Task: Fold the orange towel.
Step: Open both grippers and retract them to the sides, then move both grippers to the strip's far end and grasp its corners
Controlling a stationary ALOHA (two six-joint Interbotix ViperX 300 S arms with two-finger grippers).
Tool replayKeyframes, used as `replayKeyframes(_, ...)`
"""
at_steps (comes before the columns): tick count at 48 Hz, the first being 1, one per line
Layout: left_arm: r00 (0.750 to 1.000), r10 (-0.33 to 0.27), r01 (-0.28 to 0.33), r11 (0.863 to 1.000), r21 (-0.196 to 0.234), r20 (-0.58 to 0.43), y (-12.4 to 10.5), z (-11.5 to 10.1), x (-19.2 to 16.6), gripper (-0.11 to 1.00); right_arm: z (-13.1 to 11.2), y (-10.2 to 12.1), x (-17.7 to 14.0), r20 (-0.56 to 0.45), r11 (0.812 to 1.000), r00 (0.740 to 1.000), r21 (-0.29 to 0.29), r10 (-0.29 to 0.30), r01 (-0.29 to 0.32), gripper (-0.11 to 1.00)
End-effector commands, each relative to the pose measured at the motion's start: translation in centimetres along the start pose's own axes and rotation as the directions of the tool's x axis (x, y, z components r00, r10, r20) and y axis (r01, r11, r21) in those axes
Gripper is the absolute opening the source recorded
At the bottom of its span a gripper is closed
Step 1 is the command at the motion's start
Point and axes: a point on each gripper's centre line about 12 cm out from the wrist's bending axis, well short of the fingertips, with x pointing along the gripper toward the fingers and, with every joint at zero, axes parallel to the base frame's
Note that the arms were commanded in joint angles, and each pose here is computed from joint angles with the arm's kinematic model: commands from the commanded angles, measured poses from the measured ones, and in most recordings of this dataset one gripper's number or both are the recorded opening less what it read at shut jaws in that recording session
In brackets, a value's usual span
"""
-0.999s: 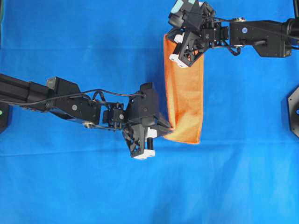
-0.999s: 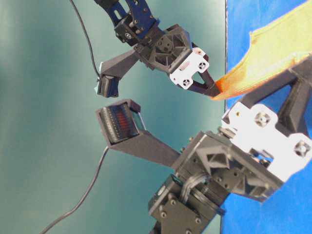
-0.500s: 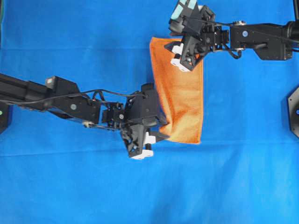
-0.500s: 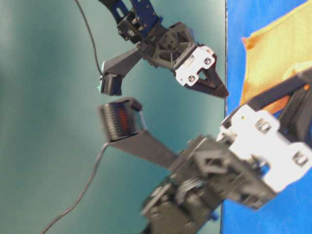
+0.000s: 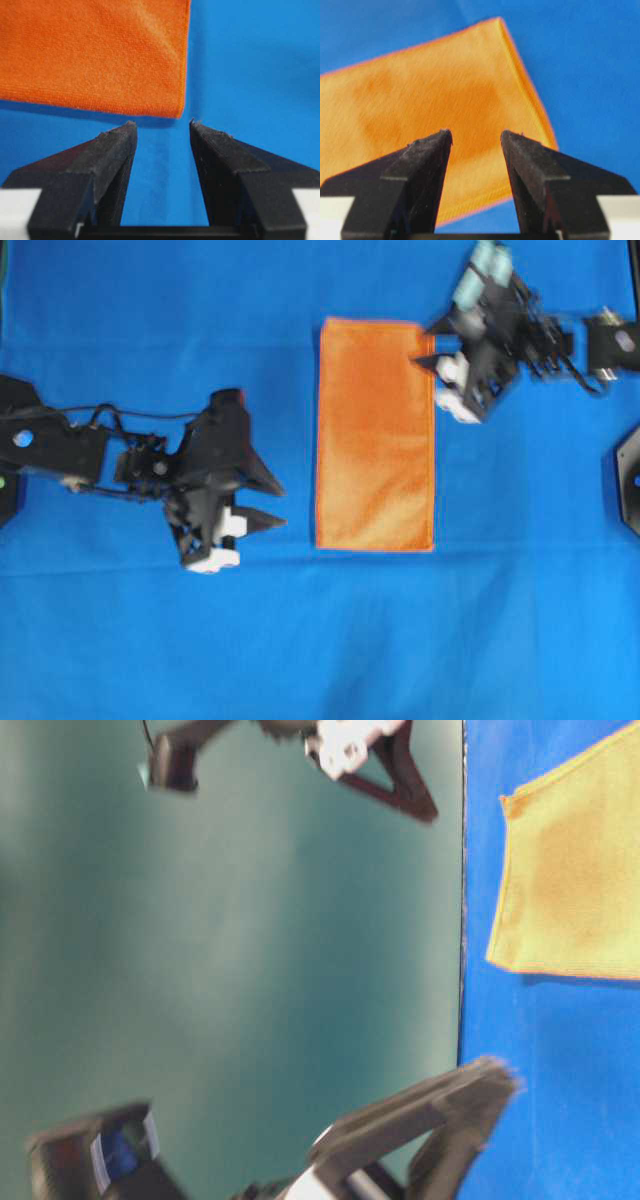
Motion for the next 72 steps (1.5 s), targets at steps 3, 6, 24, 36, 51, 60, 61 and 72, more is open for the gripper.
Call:
replayKeyframes(3, 0.989, -0.014, 0.013, 1.000, 0.008, 0.146, 0.3, 1.5, -1.8, 0.39, 0.2, 1.7, -3.2, 0.102, 0.997, 0.992, 0.003, 0.070, -0.071, 0.51)
replayKeyframes(6, 0.978, -0.011, 0.009, 1.000, 0.013, 0.208, 0.8, 1.8, -2.4, 0.39, -0.2, 2.5, -4.4, 0.138, 0.994, 0.985, 0.003, 0.108, -0.109, 0.51)
replayKeyframes(24, 0.921, 0.044, -0.071, 0.996, 0.055, 0.388, 3.9, -0.4, -7.4, 0.39, -2.5, 4.7, -9.3, 0.265, 0.969, 0.933, -0.020, 0.242, -0.246, 0.51)
replayKeyframes(36, 0.905, 0.040, -0.068, 0.996, 0.051, 0.423, 4.0, -1.8, -8.8, 0.39, -3.4, 5.0, -9.4, 0.288, 0.958, 0.917, -0.016, 0.278, -0.285, 0.51)
replayKeyframes(51, 0.912, 0.046, -0.072, 0.996, 0.048, 0.408, 4.1, -1.6, -8.1, 0.39, -3.3, 5.0, -9.4, 0.290, 0.959, 0.916, -0.018, 0.276, -0.284, 0.51)
replayKeyframes(60, 0.904, 0.069, -0.091, 0.995, 0.032, 0.422, 4.8, -0.3, -7.4, 0.41, -2.4, 4.1, -9.3, 0.309, 0.968, 0.921, 0.008, 0.236, -0.251, 0.52)
replayKeyframes(61, 0.903, 0.079, -0.098, 0.995, 0.025, 0.422, 5.1, -0.1, -7.2, 0.42, -2.2, 3.9, -9.3, 0.312, 0.970, 0.923, 0.015, 0.226, -0.243, 0.53)
replayKeyframes(72, 0.905, 0.191, -0.192, 0.981, -0.037, 0.381, 9.0, 2.3, -4.3, 0.71, -1.2, 0.4, -7.5, 0.295, 0.988, 0.951, 0.091, 0.089, -0.121, 0.62)
